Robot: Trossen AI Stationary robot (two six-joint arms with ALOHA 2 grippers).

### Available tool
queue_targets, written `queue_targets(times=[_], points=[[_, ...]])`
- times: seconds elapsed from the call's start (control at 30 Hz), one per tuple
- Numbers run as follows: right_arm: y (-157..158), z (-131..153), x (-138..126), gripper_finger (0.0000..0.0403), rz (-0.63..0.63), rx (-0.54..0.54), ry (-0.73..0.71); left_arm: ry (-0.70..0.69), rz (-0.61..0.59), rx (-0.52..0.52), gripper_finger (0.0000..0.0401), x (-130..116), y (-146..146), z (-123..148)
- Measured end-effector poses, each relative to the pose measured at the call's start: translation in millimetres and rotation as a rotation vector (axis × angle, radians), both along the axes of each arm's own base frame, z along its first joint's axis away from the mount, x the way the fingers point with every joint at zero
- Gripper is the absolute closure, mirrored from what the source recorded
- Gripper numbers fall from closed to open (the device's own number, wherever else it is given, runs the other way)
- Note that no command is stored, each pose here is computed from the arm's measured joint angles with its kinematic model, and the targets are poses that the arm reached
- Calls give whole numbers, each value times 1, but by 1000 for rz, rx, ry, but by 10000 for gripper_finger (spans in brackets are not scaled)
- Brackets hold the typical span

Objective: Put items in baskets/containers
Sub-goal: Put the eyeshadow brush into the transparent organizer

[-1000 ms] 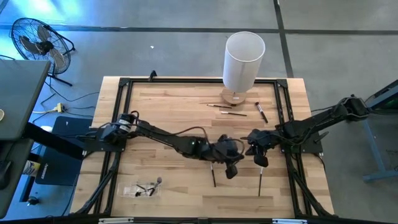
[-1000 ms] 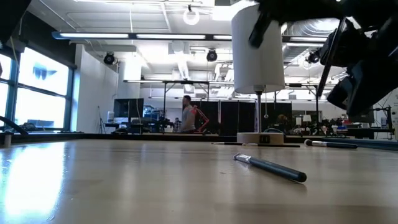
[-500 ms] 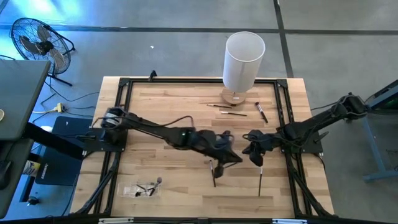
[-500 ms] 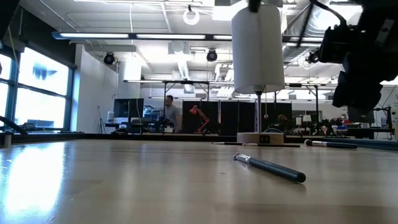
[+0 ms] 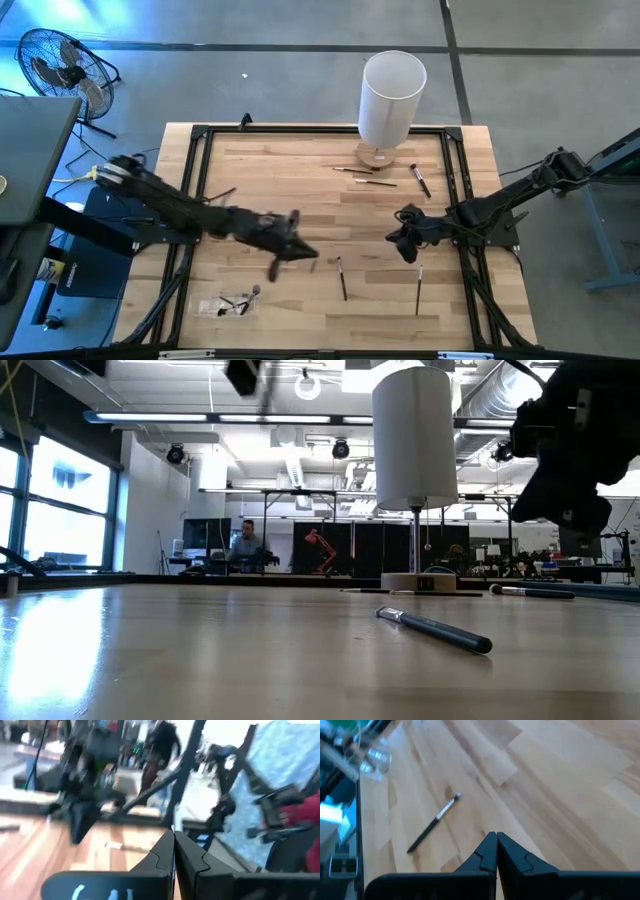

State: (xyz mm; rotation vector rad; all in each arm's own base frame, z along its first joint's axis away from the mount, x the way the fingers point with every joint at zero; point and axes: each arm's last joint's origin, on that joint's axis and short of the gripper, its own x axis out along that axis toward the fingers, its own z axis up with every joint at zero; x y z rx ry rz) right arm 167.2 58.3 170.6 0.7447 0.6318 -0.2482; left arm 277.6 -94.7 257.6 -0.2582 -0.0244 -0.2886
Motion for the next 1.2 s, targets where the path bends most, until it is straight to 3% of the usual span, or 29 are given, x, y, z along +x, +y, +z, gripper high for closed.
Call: queue_targets(times=[0.3, 0.47, 0.73, 0.97, 1.2], points=[[0, -2, 4, 403, -100, 60, -19, 198, 38, 163, 401, -74, -8, 19], [4, -6, 15, 403, -115, 75, -62, 197, 70, 182, 401, -106, -7, 19], [11, -21, 33, 403, -161, 121, -85, 203, 55, 65, 401, -146, -10, -2], [16, -28, 43, 403, -151, 138, -31, 220, 199, 35, 401, -173, -20, -6], [17, -23, 50, 403, -155, 99, -56, 209, 242, -28, 401, -199, -39, -13]])
